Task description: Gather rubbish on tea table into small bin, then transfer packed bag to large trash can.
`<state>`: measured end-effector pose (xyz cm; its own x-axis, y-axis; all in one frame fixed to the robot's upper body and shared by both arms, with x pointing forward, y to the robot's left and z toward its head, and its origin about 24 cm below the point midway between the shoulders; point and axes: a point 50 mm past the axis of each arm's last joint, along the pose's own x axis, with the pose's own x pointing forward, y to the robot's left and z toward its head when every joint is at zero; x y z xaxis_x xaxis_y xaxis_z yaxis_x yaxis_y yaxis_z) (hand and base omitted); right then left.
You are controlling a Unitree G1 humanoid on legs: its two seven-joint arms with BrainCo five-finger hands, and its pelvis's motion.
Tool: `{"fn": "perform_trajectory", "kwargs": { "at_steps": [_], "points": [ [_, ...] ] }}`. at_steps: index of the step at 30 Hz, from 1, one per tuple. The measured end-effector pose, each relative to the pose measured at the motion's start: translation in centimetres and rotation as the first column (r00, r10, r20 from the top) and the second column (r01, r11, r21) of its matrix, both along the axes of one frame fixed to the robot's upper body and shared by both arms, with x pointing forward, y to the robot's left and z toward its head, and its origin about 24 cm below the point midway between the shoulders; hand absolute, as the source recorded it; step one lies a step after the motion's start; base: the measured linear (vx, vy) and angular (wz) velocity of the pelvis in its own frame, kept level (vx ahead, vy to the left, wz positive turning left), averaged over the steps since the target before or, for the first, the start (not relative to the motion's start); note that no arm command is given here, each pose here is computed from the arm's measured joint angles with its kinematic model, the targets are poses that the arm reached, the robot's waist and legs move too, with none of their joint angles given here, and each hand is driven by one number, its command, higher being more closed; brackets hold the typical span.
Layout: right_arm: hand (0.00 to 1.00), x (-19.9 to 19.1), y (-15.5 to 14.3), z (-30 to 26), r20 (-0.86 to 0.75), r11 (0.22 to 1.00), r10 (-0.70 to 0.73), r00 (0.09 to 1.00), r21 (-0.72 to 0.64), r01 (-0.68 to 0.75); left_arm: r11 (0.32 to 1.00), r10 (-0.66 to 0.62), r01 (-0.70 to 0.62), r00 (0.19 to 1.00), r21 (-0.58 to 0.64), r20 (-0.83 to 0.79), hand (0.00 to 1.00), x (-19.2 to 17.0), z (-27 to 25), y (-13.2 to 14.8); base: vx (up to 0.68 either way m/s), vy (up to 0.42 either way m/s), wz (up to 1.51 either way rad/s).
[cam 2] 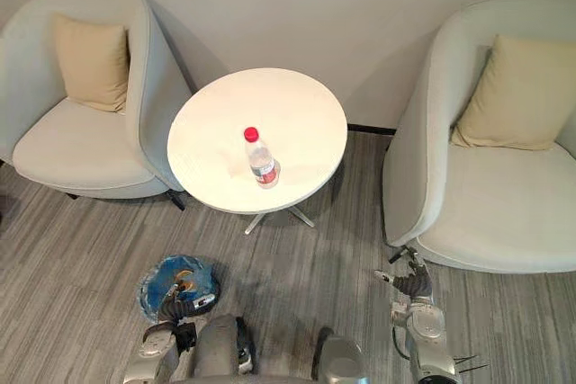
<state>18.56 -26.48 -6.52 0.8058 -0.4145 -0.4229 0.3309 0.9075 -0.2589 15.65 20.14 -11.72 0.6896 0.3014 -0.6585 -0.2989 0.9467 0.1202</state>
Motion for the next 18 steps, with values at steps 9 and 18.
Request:
{"fn": "perform_trajectory", "kwargs": {
  "at_steps": [9, 18],
  "points": [
    [0.00, 3.3, 3.0, 3.5, 0.124, 0.966, 0.231, 0.965, -0.151, -0.212, 0.998, -0.048, 0.052, 0.995, 0.045, -0.091, 0.00, -2.1, -1.0, 0.5, 0.19, 0.097, 0.25],
    [0.00, 5.9, 4.1, 7.1, 0.174, 0.859, 0.448, 0.877, -0.354, -0.368, 0.997, -0.042, 0.048, 0.993, 0.054, -0.114, 0.00, -3.0, -1.4, 0.9, 0.17, -0.116, 0.62]
  ]
}}
